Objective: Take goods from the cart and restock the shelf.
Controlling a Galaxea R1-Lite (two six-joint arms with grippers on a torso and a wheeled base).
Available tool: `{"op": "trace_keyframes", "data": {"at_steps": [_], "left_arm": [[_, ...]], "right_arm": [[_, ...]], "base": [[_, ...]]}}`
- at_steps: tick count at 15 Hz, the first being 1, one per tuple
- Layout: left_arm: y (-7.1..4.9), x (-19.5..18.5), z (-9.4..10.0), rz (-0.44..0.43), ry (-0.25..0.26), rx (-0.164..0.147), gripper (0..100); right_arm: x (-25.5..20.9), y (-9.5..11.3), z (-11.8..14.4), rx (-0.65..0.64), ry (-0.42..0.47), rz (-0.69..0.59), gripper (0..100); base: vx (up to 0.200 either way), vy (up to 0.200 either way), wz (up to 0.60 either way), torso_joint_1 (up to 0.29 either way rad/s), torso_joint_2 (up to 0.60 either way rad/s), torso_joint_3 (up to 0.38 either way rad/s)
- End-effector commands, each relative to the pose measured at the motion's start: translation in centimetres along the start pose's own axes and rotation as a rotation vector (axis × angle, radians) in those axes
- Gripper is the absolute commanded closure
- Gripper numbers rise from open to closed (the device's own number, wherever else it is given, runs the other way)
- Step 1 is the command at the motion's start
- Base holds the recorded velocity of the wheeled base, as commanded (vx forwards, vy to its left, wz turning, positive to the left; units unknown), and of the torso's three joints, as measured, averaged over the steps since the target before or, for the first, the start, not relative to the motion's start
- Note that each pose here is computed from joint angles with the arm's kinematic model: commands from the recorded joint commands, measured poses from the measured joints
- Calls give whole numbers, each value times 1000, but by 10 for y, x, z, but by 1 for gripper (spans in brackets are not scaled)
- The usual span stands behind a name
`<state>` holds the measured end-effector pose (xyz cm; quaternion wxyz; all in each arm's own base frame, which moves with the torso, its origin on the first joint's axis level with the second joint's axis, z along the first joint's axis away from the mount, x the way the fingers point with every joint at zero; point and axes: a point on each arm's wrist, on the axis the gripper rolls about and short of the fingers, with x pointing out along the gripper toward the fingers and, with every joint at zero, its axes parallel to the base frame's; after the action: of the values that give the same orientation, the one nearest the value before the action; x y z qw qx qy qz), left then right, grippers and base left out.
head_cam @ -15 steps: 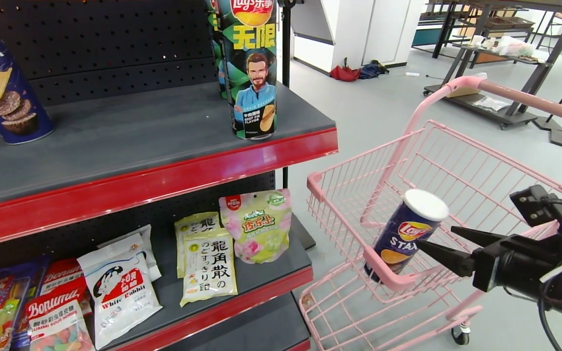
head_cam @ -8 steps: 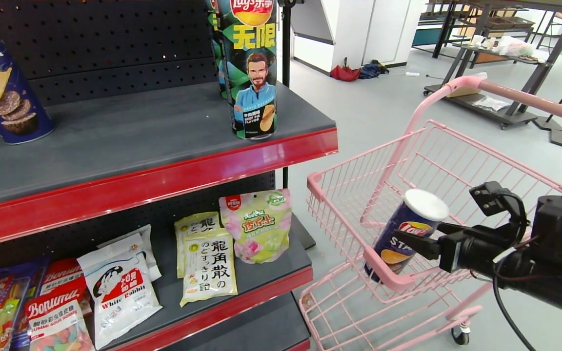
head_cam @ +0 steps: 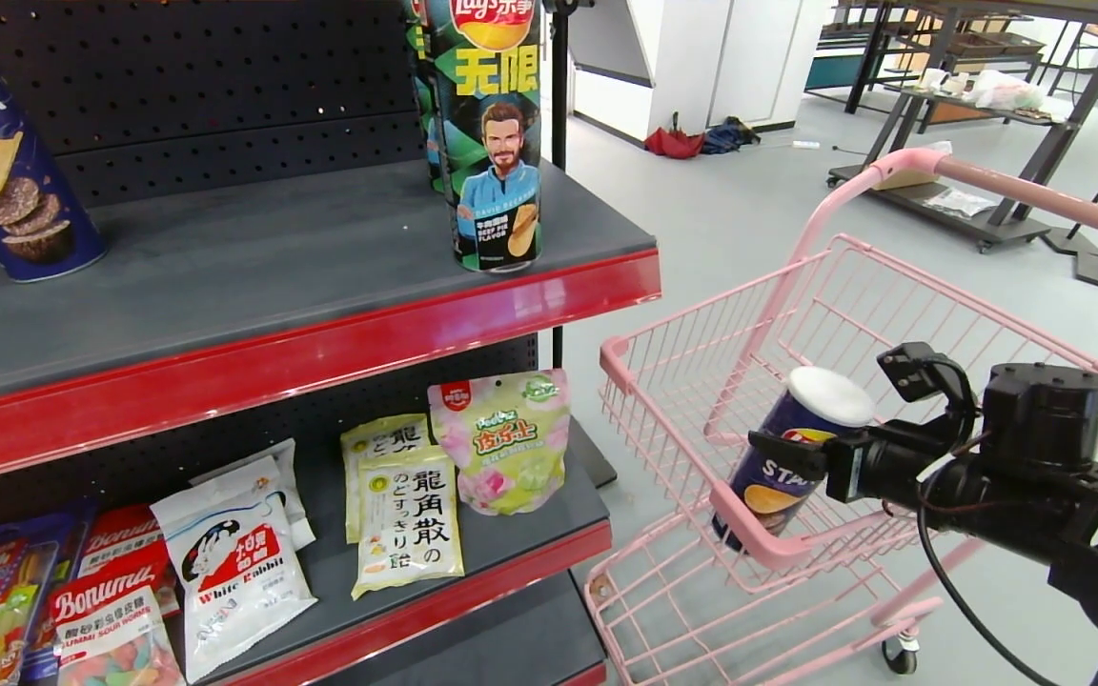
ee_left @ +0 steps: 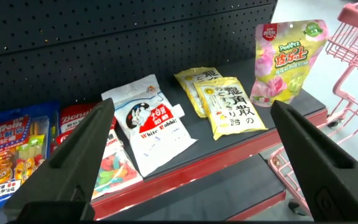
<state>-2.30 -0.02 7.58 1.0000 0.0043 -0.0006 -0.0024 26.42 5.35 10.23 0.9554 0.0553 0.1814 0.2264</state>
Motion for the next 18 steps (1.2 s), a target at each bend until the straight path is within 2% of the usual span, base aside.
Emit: {"op": "trace_keyframes", "data": {"at_steps": [1,5,6,13,16,18], "left_arm": [[0,0,0,0,1,1,0],[0,0,0,0,1,1,0],[0,0,0,0,1,1,0],[0,0,0,0,1,1,0],[0,0,0,0,1,1,0],[0,0,0,0,1,1,0]], "right_arm": [[4,-1,-1,2,6,0,0],[15,-2,6,-7,-13,13,0],[15,-2,4,-7,-7,17,100],[15,-2,10,-20,-29,13,100],[10,5,59,-84,-183,23,100],[-7,13,95,-127,-228,19,100]], "base": [[0,0,0,0,0,0],[0,0,0,0,0,0],[0,0,0,0,0,0],[0,0,0,0,0,0],[0,0,0,0,0,0],[0,0,0,0,0,0]]}}
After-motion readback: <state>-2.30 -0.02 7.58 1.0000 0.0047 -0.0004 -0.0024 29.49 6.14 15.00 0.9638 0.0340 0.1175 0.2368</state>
